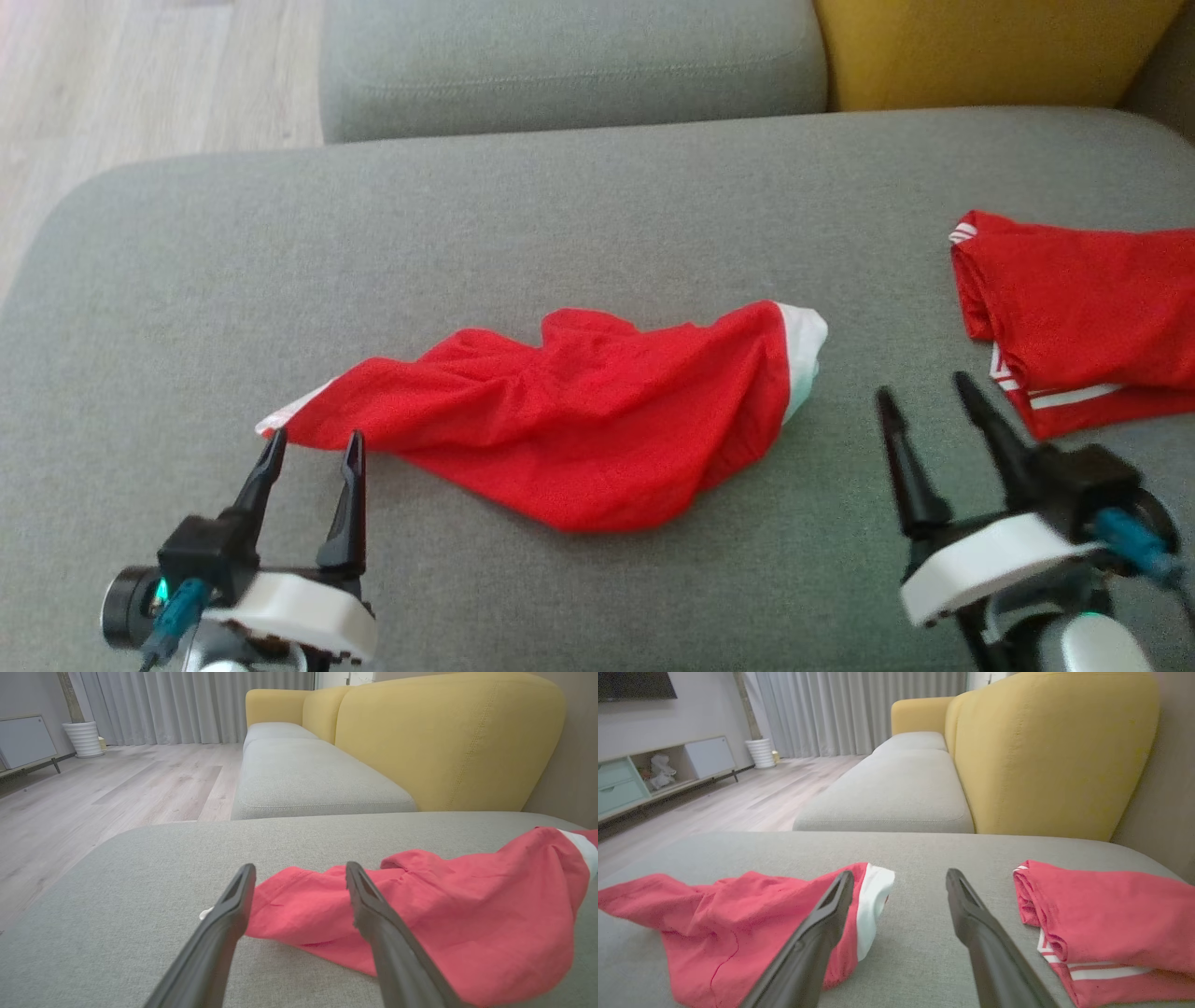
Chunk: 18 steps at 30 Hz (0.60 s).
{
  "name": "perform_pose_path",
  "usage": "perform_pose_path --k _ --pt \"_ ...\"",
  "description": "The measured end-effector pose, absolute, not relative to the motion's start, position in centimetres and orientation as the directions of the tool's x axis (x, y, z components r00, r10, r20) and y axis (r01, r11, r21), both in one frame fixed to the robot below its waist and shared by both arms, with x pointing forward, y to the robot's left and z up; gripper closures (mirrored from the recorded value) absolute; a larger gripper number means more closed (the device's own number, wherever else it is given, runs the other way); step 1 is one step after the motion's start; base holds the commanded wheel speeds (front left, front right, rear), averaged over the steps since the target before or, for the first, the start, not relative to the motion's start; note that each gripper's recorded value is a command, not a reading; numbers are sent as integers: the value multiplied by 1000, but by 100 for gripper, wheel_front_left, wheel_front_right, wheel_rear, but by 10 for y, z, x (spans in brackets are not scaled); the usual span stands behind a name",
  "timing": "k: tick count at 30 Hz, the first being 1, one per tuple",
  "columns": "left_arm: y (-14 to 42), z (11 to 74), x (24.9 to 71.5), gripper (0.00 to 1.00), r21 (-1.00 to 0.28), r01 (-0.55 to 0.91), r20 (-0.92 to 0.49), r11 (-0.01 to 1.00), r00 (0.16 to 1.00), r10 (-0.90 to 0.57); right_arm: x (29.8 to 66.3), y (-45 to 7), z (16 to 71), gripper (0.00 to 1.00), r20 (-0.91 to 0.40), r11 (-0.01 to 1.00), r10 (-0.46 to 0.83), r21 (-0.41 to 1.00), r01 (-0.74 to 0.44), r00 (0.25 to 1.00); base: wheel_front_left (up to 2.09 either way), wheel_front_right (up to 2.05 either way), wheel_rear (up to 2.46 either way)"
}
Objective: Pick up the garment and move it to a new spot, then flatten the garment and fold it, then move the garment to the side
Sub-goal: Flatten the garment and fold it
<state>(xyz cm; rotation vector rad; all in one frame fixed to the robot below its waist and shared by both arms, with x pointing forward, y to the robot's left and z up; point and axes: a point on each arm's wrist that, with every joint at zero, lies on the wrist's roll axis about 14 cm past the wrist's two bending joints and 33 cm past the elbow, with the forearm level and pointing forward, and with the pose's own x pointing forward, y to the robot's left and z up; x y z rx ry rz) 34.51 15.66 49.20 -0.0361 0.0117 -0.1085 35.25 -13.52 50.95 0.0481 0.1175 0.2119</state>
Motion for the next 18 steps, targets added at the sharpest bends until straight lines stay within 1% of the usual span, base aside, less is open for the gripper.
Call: perform_pose_path --k 3,7,8,9,10,11,15,18 --pt "159 490 349 0 -42 106 -16 993 994 -106 351 -106 496 0 -164 950 311 43 -308 936 0 0 0" --pt "160 499 362 0 -42 104 15 994 994 -104 343 -58 467 0 -261 882 464 49 -468 847 0 0 0" --pt "160 499 362 0 -42 104 15 994 994 -104 343 -58 467 0 -261 882 464 49 -468 847 0 0 0" --pt "161 500 367 0 -44 102 23 994 995 -101 338 -37 453 0 -303 837 531 47 -544 791 0 0 0" --pt "162 500 369 0 -47 99 25 994 995 -98 336 -27 446 0 -326 814 560 47 -579 762 0 0 0" --pt "162 500 369 0 -47 99 25 994 995 -98 336 -27 446 0 -326 814 560 47 -579 762 0 0 0" --pt "169 492 372 0 -55 69 6 996 998 -69 326 -3 412 0 -421 735 629 49 -676 653 0 0 0" --pt "174 486 374 0 -61 48 -12 997 999 -49 322 4 384 0 -507 696 636 52 -716 582 0 0 0"
